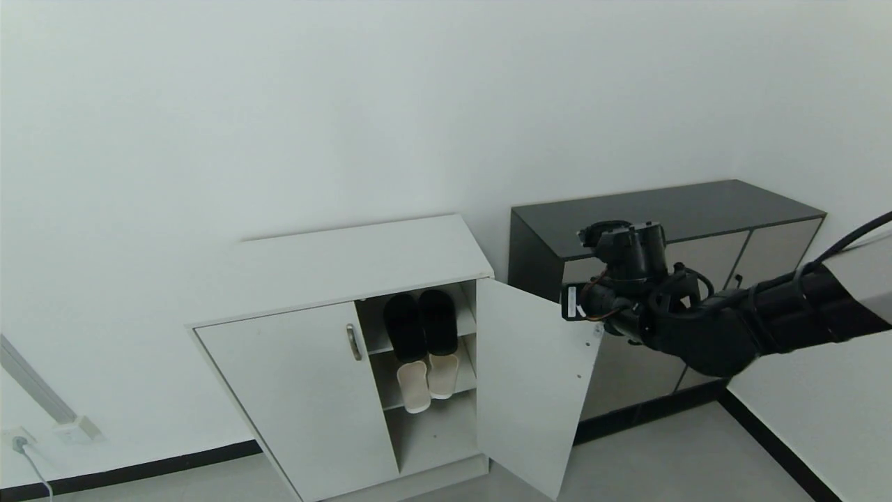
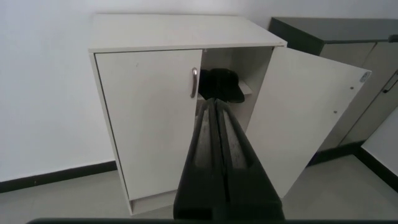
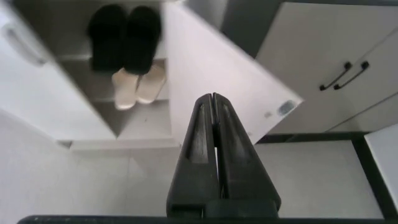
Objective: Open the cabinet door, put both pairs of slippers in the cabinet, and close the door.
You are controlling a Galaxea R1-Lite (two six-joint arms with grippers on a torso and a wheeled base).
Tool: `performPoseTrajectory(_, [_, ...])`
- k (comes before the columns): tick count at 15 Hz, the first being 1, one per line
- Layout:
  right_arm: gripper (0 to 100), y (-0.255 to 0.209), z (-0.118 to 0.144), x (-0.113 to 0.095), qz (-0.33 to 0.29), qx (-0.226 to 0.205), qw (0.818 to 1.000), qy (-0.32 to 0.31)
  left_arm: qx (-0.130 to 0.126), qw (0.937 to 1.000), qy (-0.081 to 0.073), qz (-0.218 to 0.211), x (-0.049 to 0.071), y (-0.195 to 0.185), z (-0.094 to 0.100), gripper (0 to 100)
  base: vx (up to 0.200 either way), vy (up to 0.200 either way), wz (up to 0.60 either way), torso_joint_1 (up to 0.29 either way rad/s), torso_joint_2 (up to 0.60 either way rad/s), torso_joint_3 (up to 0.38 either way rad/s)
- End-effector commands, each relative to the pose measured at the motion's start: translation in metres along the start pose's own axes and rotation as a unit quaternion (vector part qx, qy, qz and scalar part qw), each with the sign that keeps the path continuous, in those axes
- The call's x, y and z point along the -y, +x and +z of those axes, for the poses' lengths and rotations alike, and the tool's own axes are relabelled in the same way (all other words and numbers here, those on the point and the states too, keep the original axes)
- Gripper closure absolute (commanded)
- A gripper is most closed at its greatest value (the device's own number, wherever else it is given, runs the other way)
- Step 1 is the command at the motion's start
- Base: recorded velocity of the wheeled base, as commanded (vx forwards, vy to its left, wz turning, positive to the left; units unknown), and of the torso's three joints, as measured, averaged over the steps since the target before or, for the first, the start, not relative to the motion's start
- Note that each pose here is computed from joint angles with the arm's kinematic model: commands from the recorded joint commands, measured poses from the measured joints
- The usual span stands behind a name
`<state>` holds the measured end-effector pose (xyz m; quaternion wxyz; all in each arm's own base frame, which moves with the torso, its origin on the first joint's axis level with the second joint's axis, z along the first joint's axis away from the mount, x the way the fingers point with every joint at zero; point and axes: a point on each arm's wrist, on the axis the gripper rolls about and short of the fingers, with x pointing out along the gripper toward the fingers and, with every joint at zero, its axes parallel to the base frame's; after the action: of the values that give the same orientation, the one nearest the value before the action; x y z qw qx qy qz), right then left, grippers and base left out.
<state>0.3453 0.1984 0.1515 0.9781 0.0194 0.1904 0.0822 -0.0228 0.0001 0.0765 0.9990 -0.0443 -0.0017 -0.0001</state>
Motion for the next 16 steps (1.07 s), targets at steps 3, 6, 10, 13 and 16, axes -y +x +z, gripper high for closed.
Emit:
performPoseTrajectory(3, [100,0.045,0.007,0.021,-0.011,-0.02,0.999,0.034,0.0,1.0,0.0,0.0,0.0,0.0,0.0,100,0.0,0.0,0.0,0.0,0.0,0.0])
performPoseTrajectory(6, [100,0.077,-0.012,0.031,-0.029,-0.035,0.998,0.037,0.001,1.0,0.0,0.0,0.0,0.0,0.0,100,0.0,0.0,0.0,0.0,0.0,0.0])
performPoseTrajectory(10, [100,0.099,-0.025,0.039,-0.039,-0.035,0.998,0.041,0.001,1.0,0.0,0.0,0.0,0.0,0.0,100,0.0,0.0,0.0,0.0,0.0,0.0])
performPoseTrajectory(13, [100,0.107,-0.032,0.042,-0.044,-0.041,0.997,0.041,0.001,1.0,0.0,0.0,0.0,0.0,0.0,100,0.0,0.0,0.0,0.0,0.0,0.0])
performPoseTrajectory(16, [100,0.108,-0.034,0.042,-0.044,-0.044,0.997,0.04,0.001,1.0,0.0,0.0,0.0,0.0,0.0,100,0.0,0.0,0.0,0.0,0.0,0.0])
